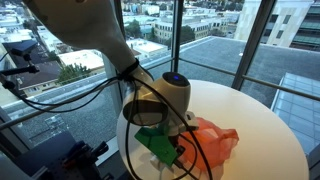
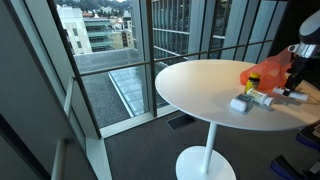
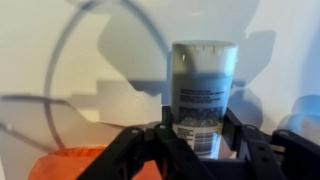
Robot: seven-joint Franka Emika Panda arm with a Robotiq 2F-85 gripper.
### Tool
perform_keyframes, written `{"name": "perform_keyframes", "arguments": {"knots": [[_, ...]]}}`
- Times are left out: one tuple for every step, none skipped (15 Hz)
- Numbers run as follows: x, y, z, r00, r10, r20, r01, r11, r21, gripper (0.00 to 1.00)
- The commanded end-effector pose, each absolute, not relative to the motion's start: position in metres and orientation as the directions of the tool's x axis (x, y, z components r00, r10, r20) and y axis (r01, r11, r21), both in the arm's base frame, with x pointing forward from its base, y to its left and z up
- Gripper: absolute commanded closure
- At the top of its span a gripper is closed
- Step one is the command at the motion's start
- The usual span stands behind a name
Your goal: Remove the white bottle from the orange plastic bag
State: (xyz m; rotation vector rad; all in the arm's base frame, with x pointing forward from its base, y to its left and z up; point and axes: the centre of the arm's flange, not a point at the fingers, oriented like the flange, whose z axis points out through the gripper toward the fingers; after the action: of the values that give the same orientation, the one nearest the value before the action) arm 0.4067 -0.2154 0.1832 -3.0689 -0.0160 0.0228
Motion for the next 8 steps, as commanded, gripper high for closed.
{"name": "perform_keyframes", "arguments": {"knots": [[0.432, -0.235, 0.181, 1.0, -0.009, 0.03, -0.008, -0.999, -0.041, 0.75], [0.437, -0.24, 0.182, 0.999, -0.013, 0.043, -0.012, -1.0, -0.029, 0.75], [0.443, -0.246, 0.184, 0.998, -0.018, 0.058, -0.017, -1.0, -0.019, 0.75], [0.447, -0.251, 0.186, 0.997, -0.024, 0.07, -0.024, -1.0, -0.011, 0.75], [0.45, -0.255, 0.188, 0.996, -0.029, 0.08, -0.029, -1.0, -0.005, 0.75], [0.452, -0.258, 0.189, 0.996, -0.03, 0.087, -0.03, -1.0, 0.001, 0.75], [0.452, -0.259, 0.189, 0.995, -0.029, 0.091, -0.03, -1.0, 0.003, 0.75], [0.453, -0.259, 0.188, 0.995, -0.029, 0.09, -0.029, -1.0, 0.0, 0.75]]}}
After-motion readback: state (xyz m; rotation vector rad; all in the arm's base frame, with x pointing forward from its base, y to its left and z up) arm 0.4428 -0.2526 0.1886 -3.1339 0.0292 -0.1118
